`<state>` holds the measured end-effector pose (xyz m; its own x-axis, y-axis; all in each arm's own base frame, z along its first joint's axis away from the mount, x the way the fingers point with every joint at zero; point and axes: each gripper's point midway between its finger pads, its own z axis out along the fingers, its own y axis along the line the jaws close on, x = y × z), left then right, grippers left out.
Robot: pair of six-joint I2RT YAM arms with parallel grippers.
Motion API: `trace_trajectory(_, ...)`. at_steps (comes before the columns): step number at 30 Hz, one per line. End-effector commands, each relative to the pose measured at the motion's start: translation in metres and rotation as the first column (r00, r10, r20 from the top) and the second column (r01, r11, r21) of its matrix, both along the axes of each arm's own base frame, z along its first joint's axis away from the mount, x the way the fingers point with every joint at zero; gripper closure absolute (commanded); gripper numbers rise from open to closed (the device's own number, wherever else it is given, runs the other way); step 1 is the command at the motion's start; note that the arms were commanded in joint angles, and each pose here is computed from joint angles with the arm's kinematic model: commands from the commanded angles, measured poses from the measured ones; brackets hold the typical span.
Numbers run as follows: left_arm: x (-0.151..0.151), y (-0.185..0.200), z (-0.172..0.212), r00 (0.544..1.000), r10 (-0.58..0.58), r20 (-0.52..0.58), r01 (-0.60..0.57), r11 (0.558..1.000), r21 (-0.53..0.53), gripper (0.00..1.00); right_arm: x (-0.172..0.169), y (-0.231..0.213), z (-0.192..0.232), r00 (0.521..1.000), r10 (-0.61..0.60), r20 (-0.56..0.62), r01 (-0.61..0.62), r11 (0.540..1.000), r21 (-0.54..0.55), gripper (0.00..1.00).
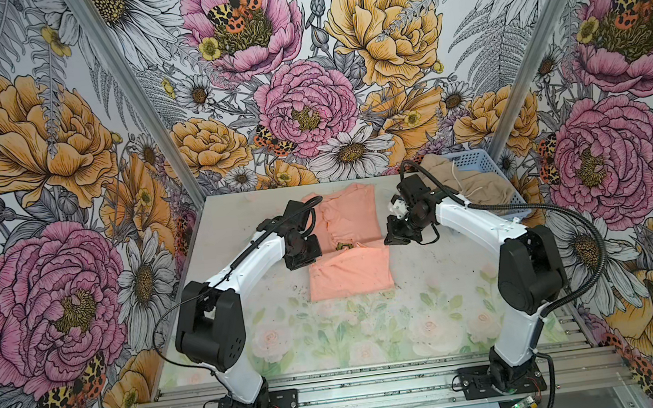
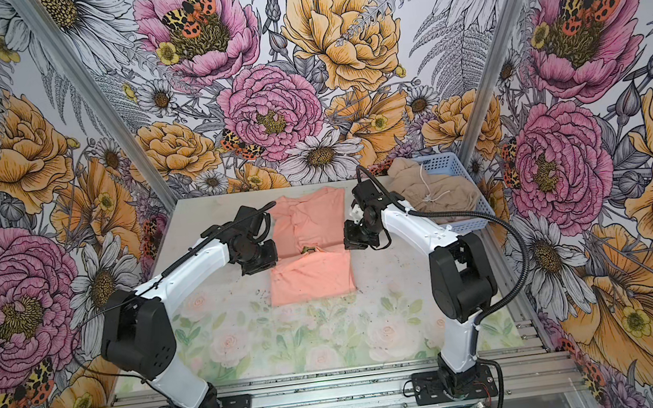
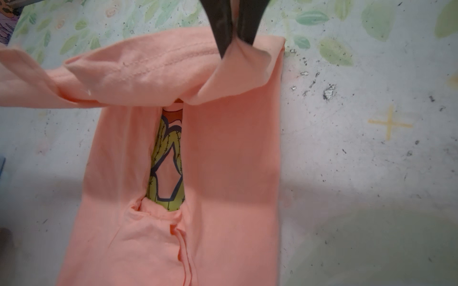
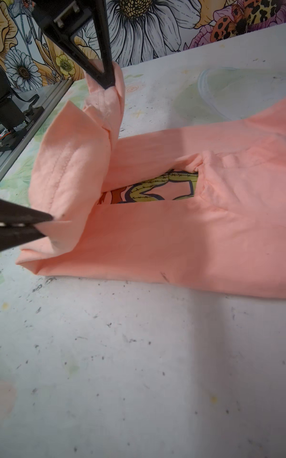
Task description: Fold and stack the mixed laundry pile
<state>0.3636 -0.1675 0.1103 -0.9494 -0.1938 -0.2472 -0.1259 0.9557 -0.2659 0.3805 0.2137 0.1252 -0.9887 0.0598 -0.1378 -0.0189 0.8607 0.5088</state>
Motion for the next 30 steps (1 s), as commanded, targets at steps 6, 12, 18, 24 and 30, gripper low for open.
trace_trajectory(6, 0.051, 0.001, -0.014, 0.999, -0.04, 0.019, 0.04, 0.999, -0.004, 0.98, 0.054, -0.006, -0.009, 0.998, 0.008, 0.057, -0.008, 1.0, 0.007, 1.0)
trace_trajectory(12, 0.074, 0.01, -0.024, 1.0, -0.024, 0.014, 0.024, 1.0, -0.007, 0.98, 0.081, -0.004, -0.018, 0.997, 0.005, 0.071, -0.006, 1.0, 0.015, 1.0)
trace_trajectory(18, 0.088, 0.009, -0.03, 1.0, -0.022, 0.016, 0.022, 1.0, -0.012, 0.98, 0.098, -0.001, -0.033, 0.998, -0.002, 0.061, 0.001, 1.0, 0.018, 1.0)
trace_trajectory(24, 0.103, 0.02, -0.03, 0.999, 0.022, 0.041, -0.023, 1.0, 0.02, 0.49, 0.111, -0.002, -0.042, 0.998, -0.006, 0.067, 0.005, 1.0, 0.006, 0.86)
trace_trajectory(30, 0.098, 0.037, 0.0, 0.99, 0.082, 0.116, -0.09, 0.994, 0.067, 0.25, 0.112, -0.009, -0.014, 0.99, -0.011, 0.143, 0.016, 0.999, -0.03, 0.61)
